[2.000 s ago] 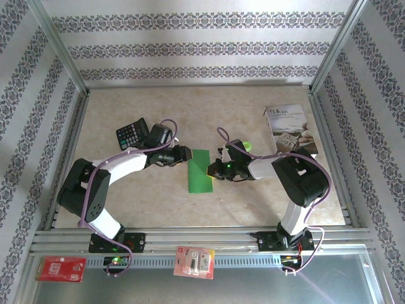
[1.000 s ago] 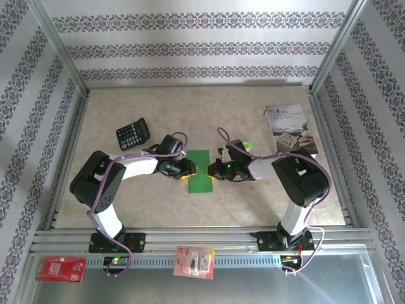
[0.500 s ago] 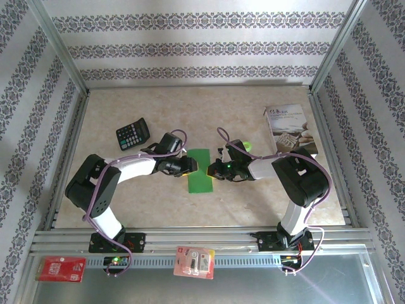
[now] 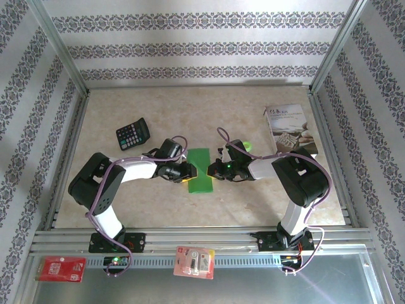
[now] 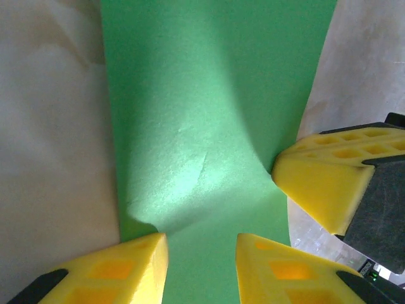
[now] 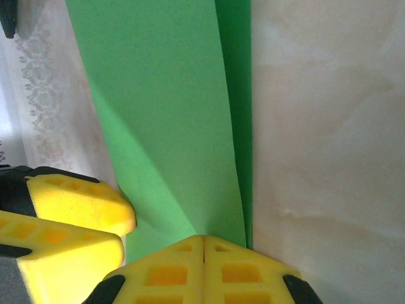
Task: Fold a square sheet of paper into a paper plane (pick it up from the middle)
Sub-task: First fold the square sheet of paper in half at the center of the table.
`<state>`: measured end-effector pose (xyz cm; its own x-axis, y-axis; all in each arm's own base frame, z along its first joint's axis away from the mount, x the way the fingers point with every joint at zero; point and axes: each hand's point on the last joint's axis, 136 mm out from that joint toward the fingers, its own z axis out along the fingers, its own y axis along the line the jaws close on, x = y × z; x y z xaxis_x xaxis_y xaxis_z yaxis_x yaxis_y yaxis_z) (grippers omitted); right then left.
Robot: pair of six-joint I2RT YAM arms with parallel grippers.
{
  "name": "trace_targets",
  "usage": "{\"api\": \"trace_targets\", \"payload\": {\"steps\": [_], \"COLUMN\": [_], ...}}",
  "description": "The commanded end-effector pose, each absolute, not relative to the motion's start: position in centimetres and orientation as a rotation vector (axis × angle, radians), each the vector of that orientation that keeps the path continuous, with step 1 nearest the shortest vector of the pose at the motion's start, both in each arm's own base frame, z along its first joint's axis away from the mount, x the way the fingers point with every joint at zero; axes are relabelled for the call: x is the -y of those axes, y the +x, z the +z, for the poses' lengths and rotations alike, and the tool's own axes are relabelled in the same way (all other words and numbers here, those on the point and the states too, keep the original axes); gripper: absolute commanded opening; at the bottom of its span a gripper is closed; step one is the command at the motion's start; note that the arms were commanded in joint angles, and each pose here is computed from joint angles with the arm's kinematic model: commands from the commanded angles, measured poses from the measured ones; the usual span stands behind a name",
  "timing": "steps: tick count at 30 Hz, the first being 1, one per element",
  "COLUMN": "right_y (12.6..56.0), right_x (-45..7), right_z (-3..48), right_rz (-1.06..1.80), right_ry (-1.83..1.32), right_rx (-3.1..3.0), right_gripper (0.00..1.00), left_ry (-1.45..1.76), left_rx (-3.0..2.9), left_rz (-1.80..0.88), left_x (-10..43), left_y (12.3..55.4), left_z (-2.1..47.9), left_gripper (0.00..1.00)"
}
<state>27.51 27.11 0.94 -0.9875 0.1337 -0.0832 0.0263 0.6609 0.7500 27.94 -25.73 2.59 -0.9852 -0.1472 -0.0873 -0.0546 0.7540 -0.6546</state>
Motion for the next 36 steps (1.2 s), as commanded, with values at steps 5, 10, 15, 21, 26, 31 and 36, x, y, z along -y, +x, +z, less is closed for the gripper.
{"api": "trace_targets", "payload": {"steps": [5, 10, 15, 21, 26, 31, 36], "right_y": [22.6, 22.5, 22.4, 22.4, 22.5, 22.5, 22.3], "right_x": [-20.8, -20.9, -20.8, -20.8, -20.8, -20.8, -20.7], "right_z": [-7.5, -7.5, -7.6, -7.5, -7.5, -7.5, -7.5], "right_rz": [0.767, 0.768, 0.763, 0.763, 0.760, 0.762, 0.756], "right_ry": [0.298, 0.294, 0.291, 0.288, 0.287, 0.285, 0.287], "right_rx": [-3.047, -3.048, -3.052, -3.050, -3.048, -3.049, -3.048], "right_gripper": [0.00, 0.00, 0.00, 0.00, 0.00, 0.00, 0.00], "left_ry": [-0.119, -0.137, -0.188, -0.150, -0.067, -0.108, -0.160], "left_rx": [-2.752, -2.798, -2.876, -2.852, -2.776, -2.852, -2.874], "left_rz": [-1.087, -1.143, -0.997, -0.997, -1.131, -1.075, -0.999], "left_x": [26.2, 27.4, 25.4, 24.9, 27.2, 26.9, 25.2], "left_y": [26.9, 25.4, 24.4, 24.1, 23.7, 22.9, 22.5], "left_z": [4.7, 3.1, 0.8, 2.1, 4.4, 2.2, 1.4], "left_gripper": [0.36, 0.35, 0.34, 0.34, 0.35, 0.35, 0.35]}}
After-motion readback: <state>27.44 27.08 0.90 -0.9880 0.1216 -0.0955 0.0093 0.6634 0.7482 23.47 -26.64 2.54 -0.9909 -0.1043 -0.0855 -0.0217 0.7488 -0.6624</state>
